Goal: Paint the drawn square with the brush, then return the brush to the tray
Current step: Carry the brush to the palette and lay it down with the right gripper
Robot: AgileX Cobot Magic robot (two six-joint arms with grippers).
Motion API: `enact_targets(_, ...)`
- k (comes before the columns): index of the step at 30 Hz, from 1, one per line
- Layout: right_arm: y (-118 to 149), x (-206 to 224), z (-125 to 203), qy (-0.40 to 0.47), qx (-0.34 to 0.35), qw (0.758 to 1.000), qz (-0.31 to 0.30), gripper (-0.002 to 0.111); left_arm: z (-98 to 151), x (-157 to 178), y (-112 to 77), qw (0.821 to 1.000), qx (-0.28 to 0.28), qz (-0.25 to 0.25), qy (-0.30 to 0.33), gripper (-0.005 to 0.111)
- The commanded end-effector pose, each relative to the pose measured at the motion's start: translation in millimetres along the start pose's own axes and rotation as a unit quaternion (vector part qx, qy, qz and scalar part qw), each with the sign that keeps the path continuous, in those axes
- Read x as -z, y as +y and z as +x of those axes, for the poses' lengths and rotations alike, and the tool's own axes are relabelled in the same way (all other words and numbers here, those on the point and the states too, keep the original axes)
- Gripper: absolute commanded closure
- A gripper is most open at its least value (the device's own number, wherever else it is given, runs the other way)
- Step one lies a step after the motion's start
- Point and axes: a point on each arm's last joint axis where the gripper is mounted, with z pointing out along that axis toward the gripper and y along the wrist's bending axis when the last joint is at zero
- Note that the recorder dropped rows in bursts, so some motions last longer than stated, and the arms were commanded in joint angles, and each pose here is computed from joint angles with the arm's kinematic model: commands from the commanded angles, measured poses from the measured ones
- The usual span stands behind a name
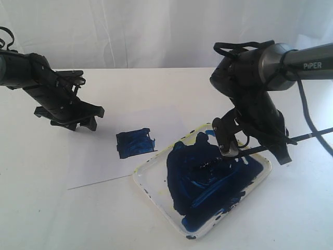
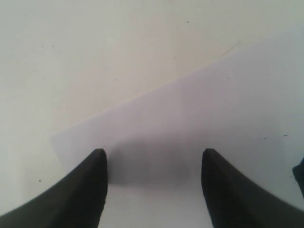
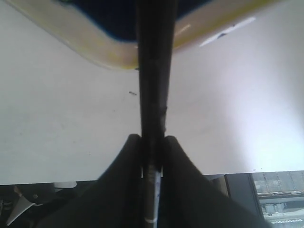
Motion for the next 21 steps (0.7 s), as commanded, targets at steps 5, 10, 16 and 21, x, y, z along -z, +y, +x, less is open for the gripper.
enact_targets(5,-2,-6,0,-0.005,-0.01,1.0,0.001,0.096,5,-3,0.6,1.0,0.006,0.002,0.015,0.044)
enact_targets(10,-2,-7,-5,-0.023,-0.014,1.0,0.0,0.09,5,-3,0.6,1.0,0.006,0.002,0.015,0.044)
enact_targets(16,-2,-8,-8,-0.036,-0.018,0.999,0.001,0.09,5,-3,0.6,1.0,0.006,0.002,0.015,0.044)
enact_targets(21,-3,-7,-7,-0.034,-0.048,0.998,0.004,0.091,5,-3,0.7,1.0,0.005,0.001,0.015,0.044)
